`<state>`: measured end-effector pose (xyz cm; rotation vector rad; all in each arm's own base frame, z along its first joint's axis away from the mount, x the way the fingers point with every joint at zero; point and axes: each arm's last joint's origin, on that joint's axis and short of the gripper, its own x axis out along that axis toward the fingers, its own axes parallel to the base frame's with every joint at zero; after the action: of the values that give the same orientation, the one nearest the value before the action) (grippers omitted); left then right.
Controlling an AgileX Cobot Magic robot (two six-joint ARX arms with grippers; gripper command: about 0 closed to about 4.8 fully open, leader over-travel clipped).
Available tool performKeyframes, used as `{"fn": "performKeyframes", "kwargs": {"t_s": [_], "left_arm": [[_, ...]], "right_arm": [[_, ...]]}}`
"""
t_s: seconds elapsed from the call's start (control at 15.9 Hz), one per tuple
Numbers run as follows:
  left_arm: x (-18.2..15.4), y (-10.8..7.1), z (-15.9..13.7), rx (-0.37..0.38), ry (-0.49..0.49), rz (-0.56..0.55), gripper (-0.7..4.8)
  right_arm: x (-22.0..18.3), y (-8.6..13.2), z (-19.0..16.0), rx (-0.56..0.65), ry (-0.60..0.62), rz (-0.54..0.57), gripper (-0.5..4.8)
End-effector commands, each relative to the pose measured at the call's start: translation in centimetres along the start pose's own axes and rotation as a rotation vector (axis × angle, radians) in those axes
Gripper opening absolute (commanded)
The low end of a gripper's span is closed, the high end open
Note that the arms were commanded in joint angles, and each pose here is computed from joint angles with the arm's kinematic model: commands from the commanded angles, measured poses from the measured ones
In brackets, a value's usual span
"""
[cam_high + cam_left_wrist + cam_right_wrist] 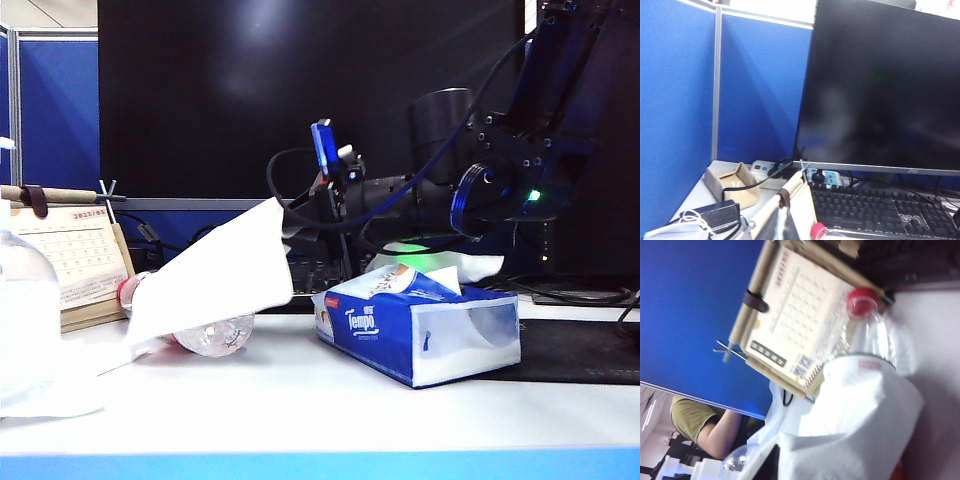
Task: Pull out a tissue from the tissue dispenser, then press the switch of the alcohol sanitizer bottle to drop some sanitizer on the paper tissue, and finally place the treated tissue on the table.
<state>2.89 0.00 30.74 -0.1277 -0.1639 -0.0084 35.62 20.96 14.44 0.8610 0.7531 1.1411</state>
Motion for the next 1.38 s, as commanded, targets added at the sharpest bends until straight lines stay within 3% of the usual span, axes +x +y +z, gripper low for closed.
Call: {"fn": "performKeyframes", "kwargs": {"t_s": [0.06,0.19,0.25,0.31,0.38,0.44,0.63,0.88,0.94,1.01,1.07,1.26,1.32,1.38], "left_arm": [[-0.1,0.0,0.2,-0.006,-0.012,-0.003,-0.05],[-0.1,0.0,0.2,-0.006,-0.012,-0.004,-0.05],[-0.1,0.0,0.2,-0.006,-0.012,-0.004,-0.05],[-0.1,0.0,0.2,-0.006,-0.012,-0.004,-0.05],[-0.1,0.0,0.2,-0.006,-0.011,-0.004,-0.05],[-0.1,0.0,0.2,-0.005,-0.009,-0.013,-0.05],[-0.1,0.0,0.0,0.002,0.005,-0.020,-0.05],[-0.2,-0.1,1.2,0.021,-0.111,-0.023,-0.05],[-0.5,0.0,1.6,0.014,-0.135,-0.025,-0.05],[-0.6,0.0,1.7,0.013,-0.142,-0.025,-0.05],[-0.7,0.0,1.7,0.019,-0.146,-0.024,-0.05],[-1.3,0.3,2.3,0.088,-0.167,0.044,-0.05],[-1.9,0.6,3.3,0.081,-0.197,0.117,-0.05],[-2.1,0.6,3.7,0.081,-0.209,0.114,-0.05]], "right_arm": [[0.0,-0.2,-0.2,0.019,0.023,-0.026,0.06],[0.0,-0.2,-0.2,0.008,0.036,-0.017,1.46],[0.0,-0.2,-0.2,0.015,0.039,-0.016,2.67],[0.0,-0.2,-0.2,0.018,0.036,-0.017,3.32],[0.0,-0.1,-0.2,0.035,0.029,-0.019,4.31],[0.0,0.0,-0.1,0.037,0.022,-0.013,4.79],[-0.1,1.4,1.0,-0.002,-0.020,0.103,4.79],[-1.9,4.3,6.7,-0.117,-0.111,0.247,4.79],[-3.5,5.8,9.4,-0.169,-0.117,0.277,3.68],[-4.4,6.8,10.5,-0.200,-0.090,0.302,1.24],[-5.5,8.2,11.5,-0.257,-0.054,0.337,-0.12],[-10.0,15.7,13.0,-0.457,-0.101,0.404,-0.04],[-13.3,20.7,13.0,-0.574,-0.153,0.415,-0.04],[-15.2,23.2,12.8,-0.625,-0.178,0.410,-0.04]]}}
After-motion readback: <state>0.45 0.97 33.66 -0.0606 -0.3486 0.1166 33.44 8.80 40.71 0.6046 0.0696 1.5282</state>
